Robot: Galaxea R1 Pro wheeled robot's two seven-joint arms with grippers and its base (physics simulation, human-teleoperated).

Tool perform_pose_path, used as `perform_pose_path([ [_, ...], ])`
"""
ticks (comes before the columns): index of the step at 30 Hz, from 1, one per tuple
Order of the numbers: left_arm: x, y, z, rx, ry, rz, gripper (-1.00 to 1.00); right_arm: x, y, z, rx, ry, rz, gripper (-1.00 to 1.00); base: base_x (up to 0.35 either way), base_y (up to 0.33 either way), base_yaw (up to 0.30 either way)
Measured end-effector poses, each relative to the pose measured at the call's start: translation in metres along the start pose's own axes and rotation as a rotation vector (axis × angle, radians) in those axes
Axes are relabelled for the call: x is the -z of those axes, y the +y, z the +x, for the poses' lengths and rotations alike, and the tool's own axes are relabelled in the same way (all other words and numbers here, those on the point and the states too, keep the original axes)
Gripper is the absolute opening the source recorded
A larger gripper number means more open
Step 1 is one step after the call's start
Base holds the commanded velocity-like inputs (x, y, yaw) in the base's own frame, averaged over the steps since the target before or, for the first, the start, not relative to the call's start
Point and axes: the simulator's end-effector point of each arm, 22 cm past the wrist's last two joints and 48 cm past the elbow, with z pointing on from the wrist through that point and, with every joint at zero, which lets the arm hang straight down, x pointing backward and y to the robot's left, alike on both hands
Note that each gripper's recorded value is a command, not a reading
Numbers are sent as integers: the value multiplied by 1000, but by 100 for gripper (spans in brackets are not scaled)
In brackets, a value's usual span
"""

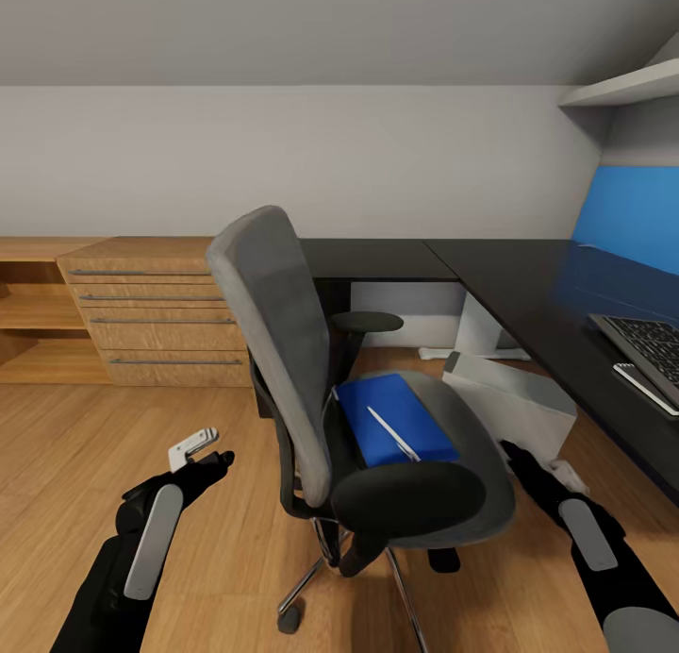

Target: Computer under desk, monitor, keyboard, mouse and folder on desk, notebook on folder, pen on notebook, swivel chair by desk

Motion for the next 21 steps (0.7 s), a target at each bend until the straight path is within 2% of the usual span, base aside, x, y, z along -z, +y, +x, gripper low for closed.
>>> perform_pose_path([
  [2,0,0,0,2,-1,0,100,0,6,4,-17,27,-31,100,0,0,0],
  [8,0,0,-1,3,-2,1,100,2,17,7,-34,51,-81,100,0,0,0],
  [21,1,5,-3,10,-5,-7,100,2,18,8,-36,53,-86,100,0,0,0],
])
